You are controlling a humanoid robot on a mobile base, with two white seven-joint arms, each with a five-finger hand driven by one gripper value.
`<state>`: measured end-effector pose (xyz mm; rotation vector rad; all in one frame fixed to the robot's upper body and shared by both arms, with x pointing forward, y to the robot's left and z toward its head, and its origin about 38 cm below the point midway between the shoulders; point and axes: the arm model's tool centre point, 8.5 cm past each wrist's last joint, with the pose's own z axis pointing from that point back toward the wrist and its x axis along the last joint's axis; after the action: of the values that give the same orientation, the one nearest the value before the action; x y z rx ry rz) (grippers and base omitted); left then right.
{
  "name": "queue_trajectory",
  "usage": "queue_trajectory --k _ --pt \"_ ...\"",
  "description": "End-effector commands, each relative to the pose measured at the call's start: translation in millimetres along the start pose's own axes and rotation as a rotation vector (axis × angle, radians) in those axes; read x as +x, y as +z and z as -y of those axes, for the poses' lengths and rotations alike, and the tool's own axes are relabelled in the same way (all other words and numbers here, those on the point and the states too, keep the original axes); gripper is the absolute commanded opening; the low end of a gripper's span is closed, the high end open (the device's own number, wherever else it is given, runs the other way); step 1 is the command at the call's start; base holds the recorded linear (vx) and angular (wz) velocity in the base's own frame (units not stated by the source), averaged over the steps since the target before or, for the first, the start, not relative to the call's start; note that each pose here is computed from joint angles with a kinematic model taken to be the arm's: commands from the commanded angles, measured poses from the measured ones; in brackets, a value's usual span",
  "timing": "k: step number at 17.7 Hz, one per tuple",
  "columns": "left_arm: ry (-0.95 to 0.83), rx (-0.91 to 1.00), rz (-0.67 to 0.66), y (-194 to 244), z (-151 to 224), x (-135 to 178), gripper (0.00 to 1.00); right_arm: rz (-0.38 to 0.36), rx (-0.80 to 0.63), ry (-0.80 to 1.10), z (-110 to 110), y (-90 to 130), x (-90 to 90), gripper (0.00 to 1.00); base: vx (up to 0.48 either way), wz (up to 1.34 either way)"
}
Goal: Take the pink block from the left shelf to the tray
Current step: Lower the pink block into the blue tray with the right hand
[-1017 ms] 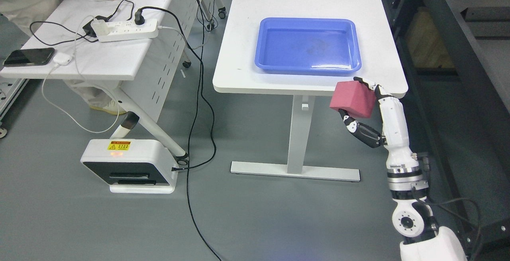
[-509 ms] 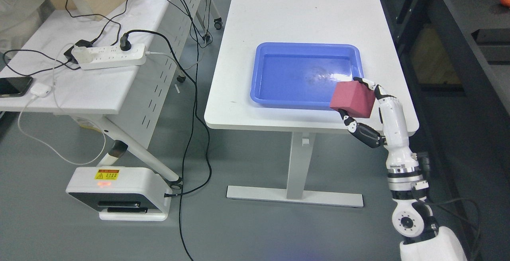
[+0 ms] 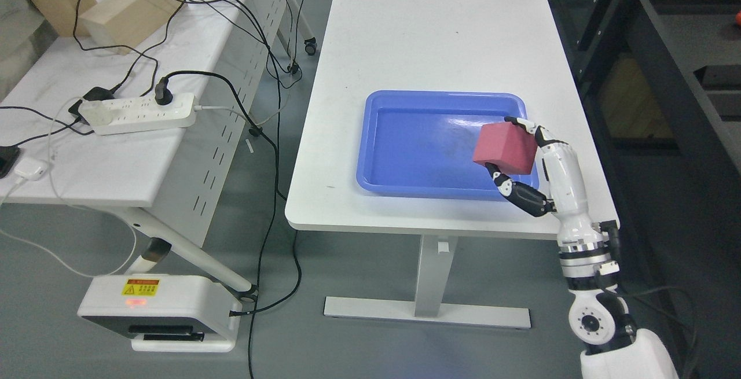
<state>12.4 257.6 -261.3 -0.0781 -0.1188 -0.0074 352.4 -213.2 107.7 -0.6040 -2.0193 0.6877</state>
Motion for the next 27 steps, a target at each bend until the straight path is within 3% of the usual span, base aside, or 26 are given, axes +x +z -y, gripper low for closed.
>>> queue_trajectory --k 1,6,12,15,21,27 --pt "-0.002 0.015 -0.003 2.1 -10.4 -6.9 1.00 0.012 0.100 0.110 -18.2 10.3 3.9 0.16 0.137 0.00" --pt "-0.002 0.015 -0.003 2.1 -10.4 -6.9 1.00 0.071 0.199 0.208 -43.2 12.0 19.3 0.13 0.113 0.00" --pt "-0.002 0.015 -0.003 2.1 -10.4 -6.9 1.00 0.098 0.229 0.224 -49.7 13.5 23.6 0.08 0.079 0.00" --pt "-0.002 0.015 -0.003 2.1 -10.4 -6.9 1.00 0.153 0.308 0.281 -69.2 17.2 36.0 0.08 0.087 0.00" --pt "-0.002 0.015 -0.003 2.1 -10.4 -6.9 1.00 0.156 0.420 0.296 -84.2 22.7 37.6 0.08 0.086 0.00" --pt "-0.002 0.015 -0.003 2.1 -10.4 -6.9 1.00 0.152 0.436 0.284 -86.8 23.7 38.5 0.09 0.063 -0.01"
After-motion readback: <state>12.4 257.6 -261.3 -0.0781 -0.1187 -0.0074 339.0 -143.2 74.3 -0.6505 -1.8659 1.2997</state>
